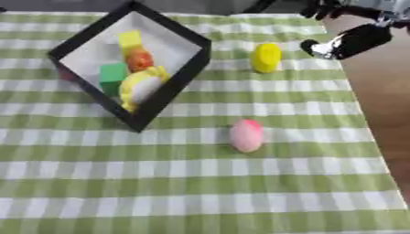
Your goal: Pick up objects on the table and place them in the box.
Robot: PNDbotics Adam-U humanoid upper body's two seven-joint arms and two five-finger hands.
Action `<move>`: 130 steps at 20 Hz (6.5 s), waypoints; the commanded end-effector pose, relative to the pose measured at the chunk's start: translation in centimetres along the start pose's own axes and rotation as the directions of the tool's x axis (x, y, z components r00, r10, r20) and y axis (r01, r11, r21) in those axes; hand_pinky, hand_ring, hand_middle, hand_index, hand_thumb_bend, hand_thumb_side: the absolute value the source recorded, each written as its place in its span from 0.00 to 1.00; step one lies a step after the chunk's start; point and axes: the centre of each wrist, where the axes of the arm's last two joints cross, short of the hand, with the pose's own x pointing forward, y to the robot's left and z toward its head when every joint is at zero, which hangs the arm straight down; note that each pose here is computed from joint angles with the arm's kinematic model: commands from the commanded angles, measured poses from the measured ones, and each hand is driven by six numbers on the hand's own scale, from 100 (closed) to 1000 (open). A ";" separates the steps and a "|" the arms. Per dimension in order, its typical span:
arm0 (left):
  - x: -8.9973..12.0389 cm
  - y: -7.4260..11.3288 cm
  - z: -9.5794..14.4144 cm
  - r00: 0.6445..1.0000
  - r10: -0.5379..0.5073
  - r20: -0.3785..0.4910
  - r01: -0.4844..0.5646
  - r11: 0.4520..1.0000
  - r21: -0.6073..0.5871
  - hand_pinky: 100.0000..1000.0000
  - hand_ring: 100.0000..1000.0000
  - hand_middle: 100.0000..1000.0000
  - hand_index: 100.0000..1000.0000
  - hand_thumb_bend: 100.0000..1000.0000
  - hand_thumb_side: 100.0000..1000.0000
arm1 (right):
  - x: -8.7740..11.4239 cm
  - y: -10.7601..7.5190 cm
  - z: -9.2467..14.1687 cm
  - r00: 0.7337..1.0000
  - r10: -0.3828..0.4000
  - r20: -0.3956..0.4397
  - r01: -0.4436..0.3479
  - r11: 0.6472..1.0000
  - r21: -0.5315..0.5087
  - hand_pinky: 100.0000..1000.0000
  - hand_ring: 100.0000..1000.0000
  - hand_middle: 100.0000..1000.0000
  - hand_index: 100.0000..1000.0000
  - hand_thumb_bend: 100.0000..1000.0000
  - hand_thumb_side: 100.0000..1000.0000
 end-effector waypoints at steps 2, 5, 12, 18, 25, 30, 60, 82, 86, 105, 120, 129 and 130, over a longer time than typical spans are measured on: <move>0.6 0.3 -0.2 1.000 -0.002 0.019 0.002 1.000 0.006 0.80 0.77 0.78 0.75 0.22 0.59 | -1.4 -1.1 -0.7 0.999 0.012 -0.030 -0.012 1.000 0.005 0.87 0.86 0.83 0.88 0.26 0.25; 0.6 0.3 -0.2 1.000 0.002 0.018 -0.002 1.000 0.008 0.80 0.77 0.78 0.75 0.22 0.59 | -2.0 -1.2 -1.8 0.999 0.008 -0.036 -0.008 1.000 0.014 0.87 0.86 0.83 0.88 0.29 0.19; 0.7 0.2 -0.2 1.000 0.011 0.019 -0.011 1.000 0.009 0.80 0.77 0.77 0.75 0.22 0.59 | -3.2 -0.7 -4.7 0.998 0.006 -0.058 -0.003 0.999 0.052 0.87 0.86 0.83 0.88 0.32 0.18; 0.7 0.1 -0.2 1.000 0.019 0.017 -0.020 1.000 0.011 0.80 0.77 0.77 0.75 0.22 0.60 | -3.4 0.0 -6.1 1.000 0.001 -0.023 0.001 0.997 0.077 0.87 0.86 0.83 0.88 0.32 0.18; 0.7 -0.1 -0.2 0.999 0.028 0.014 -0.028 1.000 0.012 0.80 0.77 0.77 0.75 0.22 0.60 | -3.6 0.7 -6.9 0.999 -0.033 0.003 0.033 0.994 0.103 0.87 0.87 0.83 0.89 0.31 0.16; 0.6 -0.2 -0.1 0.999 0.036 0.010 -0.036 0.999 0.014 0.80 0.77 0.77 0.75 0.22 0.60 | -3.5 1.0 -7.3 0.999 -0.052 0.016 0.050 0.993 0.107 0.87 0.87 0.84 0.89 0.33 0.15; 0.4 -0.4 0.0 0.998 0.066 0.001 -0.066 0.998 0.017 0.83 0.77 0.77 0.75 0.20 0.62 | -2.9 4.0 -10.6 0.999 -0.031 -0.010 0.032 0.996 0.083 0.84 0.80 0.68 0.80 0.34 0.08; 0.3 -0.4 0.1 0.997 0.071 -0.002 -0.071 0.997 0.020 0.83 0.77 0.77 0.75 0.19 0.63 | -2.0 2.4 -8.3 0.999 -0.046 0.014 0.047 0.999 -0.024 0.78 0.69 0.48 0.63 0.00 0.00; 0.3 -0.3 0.1 0.998 0.067 -0.002 -0.067 0.997 0.023 0.83 0.77 0.77 0.75 0.19 0.63 | -1.1 0.8 -8.0 0.999 -0.030 0.039 0.033 0.997 -0.067 0.77 0.69 0.48 0.63 0.00 0.00; 2.2 -0.3 -0.5 0.991 0.079 0.104 -0.081 0.997 0.015 0.82 0.77 0.77 0.75 0.21 0.57 | 9.7 -6.5 -11.3 0.953 0.114 0.281 -0.053 0.975 -0.215 0.78 0.69 0.48 0.63 0.00 0.00; 6.0 -1.7 -2.9 0.909 0.140 0.393 -0.133 0.990 -0.045 0.81 0.76 0.77 0.76 0.24 0.46 | 18.3 0.1 -18.3 0.895 0.175 0.410 -0.130 0.982 -0.135 0.78 0.69 0.50 0.63 0.00 0.00; 5.8 -1.7 -2.8 0.916 0.146 0.374 -0.138 0.989 -0.050 0.81 0.76 0.77 0.76 0.23 0.47 | 17.8 4.2 -20.2 0.895 0.218 0.388 -0.205 0.976 -0.077 0.80 0.74 0.57 0.70 0.14 0.00; 5.8 -1.7 -2.8 0.917 0.146 0.372 -0.137 0.989 -0.049 0.81 0.76 0.77 0.76 0.23 0.47 | 17.8 4.2 -20.2 0.894 0.229 0.386 -0.217 0.973 -0.076 0.80 0.76 0.59 0.72 0.20 0.00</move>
